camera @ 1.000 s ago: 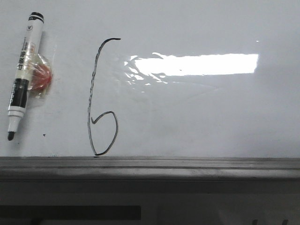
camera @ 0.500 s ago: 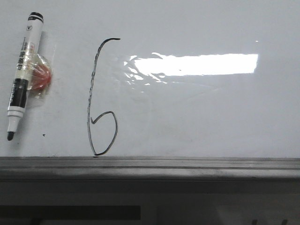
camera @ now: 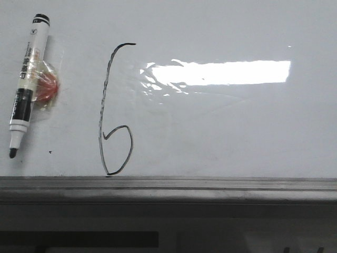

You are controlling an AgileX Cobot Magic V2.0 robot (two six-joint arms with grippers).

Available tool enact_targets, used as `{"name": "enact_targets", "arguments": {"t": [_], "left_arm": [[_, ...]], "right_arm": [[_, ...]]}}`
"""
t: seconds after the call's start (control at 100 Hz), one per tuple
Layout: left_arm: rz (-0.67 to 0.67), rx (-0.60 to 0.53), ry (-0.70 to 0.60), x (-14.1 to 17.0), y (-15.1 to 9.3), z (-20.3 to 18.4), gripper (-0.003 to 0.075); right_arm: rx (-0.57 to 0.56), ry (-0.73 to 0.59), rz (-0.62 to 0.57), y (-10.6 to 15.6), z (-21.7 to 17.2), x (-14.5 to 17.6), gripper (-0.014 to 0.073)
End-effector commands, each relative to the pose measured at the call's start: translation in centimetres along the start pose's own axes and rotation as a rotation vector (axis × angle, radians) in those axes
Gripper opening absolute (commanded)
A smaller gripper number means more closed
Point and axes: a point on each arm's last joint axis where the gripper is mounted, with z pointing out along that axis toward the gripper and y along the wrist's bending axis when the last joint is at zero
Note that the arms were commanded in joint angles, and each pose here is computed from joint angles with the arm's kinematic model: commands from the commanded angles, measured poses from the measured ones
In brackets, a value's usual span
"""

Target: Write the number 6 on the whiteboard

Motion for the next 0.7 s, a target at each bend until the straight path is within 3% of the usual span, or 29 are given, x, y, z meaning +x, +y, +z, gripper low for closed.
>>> {"name": "enact_targets", "arguments": {"t": [0.0, 0.69], "left_arm": [[-0.011, -0.004, -0.037, 0.83, 0.06, 0.25, -0.0019], [-0.011, -0.004, -0.037, 0.83, 0.06, 0.25, -0.0019]], "right_arm": [[0.007, 0.001, -0.008, -0.02, 0.08, 0.66, -0.0064], [0.007, 0.033, -0.008, -0.02, 0.07, 0.96, -0.0064]]}}
